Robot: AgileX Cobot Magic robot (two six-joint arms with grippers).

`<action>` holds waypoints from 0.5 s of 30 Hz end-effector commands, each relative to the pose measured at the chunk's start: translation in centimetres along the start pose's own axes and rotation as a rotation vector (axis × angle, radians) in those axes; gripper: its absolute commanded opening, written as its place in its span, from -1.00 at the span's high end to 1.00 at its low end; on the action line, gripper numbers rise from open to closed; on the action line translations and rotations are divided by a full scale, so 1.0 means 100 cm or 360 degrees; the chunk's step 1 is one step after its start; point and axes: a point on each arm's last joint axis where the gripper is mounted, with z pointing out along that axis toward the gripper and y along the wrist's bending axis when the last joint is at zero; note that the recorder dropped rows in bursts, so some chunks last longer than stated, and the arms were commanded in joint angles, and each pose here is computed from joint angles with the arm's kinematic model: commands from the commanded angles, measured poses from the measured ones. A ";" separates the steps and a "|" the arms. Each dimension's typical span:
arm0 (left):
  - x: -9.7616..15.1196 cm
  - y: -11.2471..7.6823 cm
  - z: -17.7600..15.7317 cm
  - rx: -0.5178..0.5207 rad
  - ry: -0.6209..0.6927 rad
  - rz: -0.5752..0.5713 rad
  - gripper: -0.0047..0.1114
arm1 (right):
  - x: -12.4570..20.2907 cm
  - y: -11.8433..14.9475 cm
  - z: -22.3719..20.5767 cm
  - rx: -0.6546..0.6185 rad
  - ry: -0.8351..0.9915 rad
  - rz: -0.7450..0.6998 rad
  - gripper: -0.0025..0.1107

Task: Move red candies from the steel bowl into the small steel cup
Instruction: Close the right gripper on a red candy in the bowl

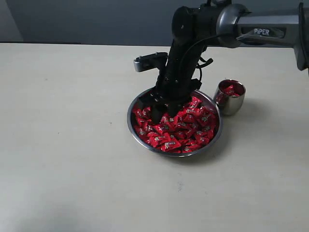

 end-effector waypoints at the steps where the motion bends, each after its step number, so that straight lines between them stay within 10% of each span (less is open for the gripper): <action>1: 0.000 0.000 0.000 0.0008 -0.0018 0.0003 0.91 | -0.003 0.008 0.004 0.0062 -0.0024 -0.0081 0.08; 15: 0.000 0.000 0.000 0.0008 -0.0018 0.0003 0.91 | -0.002 0.007 0.021 0.0171 0.0042 -0.0094 0.08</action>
